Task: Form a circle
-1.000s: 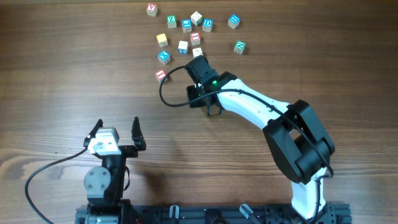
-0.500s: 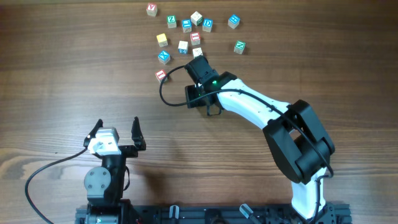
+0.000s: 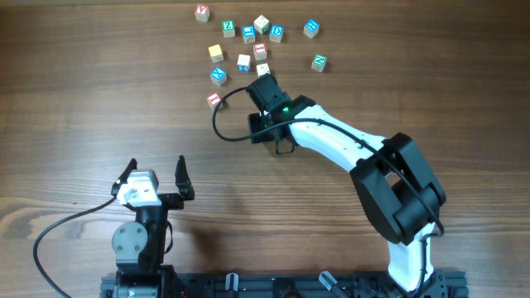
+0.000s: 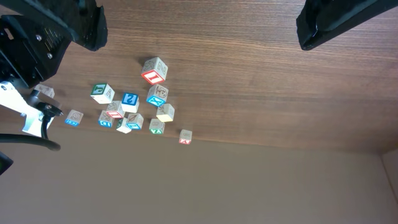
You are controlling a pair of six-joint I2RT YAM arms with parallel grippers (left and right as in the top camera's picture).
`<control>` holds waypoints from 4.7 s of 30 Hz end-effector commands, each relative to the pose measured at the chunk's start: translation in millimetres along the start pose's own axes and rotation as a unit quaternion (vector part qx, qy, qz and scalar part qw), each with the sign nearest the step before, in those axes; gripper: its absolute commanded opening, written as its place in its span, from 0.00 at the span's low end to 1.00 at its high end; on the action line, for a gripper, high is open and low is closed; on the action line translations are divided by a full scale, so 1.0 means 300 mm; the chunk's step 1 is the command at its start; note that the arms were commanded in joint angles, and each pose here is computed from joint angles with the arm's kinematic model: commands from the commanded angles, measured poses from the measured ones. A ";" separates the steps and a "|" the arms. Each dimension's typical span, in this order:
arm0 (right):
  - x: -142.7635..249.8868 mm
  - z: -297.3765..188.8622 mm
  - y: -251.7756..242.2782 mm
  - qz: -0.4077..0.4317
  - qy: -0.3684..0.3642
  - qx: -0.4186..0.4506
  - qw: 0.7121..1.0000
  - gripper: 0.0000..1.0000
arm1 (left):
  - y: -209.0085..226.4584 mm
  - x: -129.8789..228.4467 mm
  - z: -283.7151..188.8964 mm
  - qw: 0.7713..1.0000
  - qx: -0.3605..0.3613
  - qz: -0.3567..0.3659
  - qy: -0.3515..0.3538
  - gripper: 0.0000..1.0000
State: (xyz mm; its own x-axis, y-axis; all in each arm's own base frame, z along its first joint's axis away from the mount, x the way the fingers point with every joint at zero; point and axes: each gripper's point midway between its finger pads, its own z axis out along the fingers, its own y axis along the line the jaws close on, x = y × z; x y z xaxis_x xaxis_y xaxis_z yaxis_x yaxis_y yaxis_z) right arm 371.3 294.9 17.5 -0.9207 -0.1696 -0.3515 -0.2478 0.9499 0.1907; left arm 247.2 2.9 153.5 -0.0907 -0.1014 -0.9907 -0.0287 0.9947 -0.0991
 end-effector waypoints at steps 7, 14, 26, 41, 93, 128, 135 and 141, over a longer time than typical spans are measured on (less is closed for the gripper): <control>0.013 0.012 -0.008 -0.002 0.003 0.008 1.000 0.52 | 0.005 0.002 0.000 1.000 -0.003 0.008 0.000 1.00; 0.006 0.012 -0.004 -0.003 -0.002 0.006 1.000 0.59 | 0.005 0.003 0.000 1.000 -0.003 0.008 0.000 1.00; -0.005 0.012 0.002 -0.003 -0.009 0.003 1.000 0.83 | 0.005 0.004 0.000 1.000 -0.003 0.008 0.001 1.00; -0.006 0.012 -0.008 -0.003 -0.010 0.010 1.000 0.41 | 0.005 0.004 0.000 1.000 -0.003 0.008 0.000 1.00; 0.009 0.012 -0.010 -0.002 -0.001 0.011 1.000 0.39 | 0.005 0.004 0.000 1.000 -0.003 0.008 0.001 1.00; 0.024 0.012 -0.017 0.000 0.008 0.015 1.000 0.26 | 0.005 0.004 0.000 1.000 -0.003 0.008 0.001 1.00; 0.023 0.012 -0.017 0.000 0.008 0.015 1.000 0.26 | 0.005 0.004 0.000 1.000 -0.003 0.008 0.001 1.00; 0.023 0.012 -0.017 0.000 0.008 0.015 1.000 0.26 | 0.005 0.004 0.000 1.000 -0.003 0.008 0.001 1.00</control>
State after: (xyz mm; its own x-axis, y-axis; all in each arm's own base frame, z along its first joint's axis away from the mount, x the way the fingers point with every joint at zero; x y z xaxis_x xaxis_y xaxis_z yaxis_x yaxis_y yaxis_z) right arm 371.8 294.4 17.7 -0.9200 -0.1691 -0.3535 -0.2467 0.9508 0.1874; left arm 247.2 2.9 153.5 -0.0907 -0.1014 -0.9907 -0.0287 0.9947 -0.0991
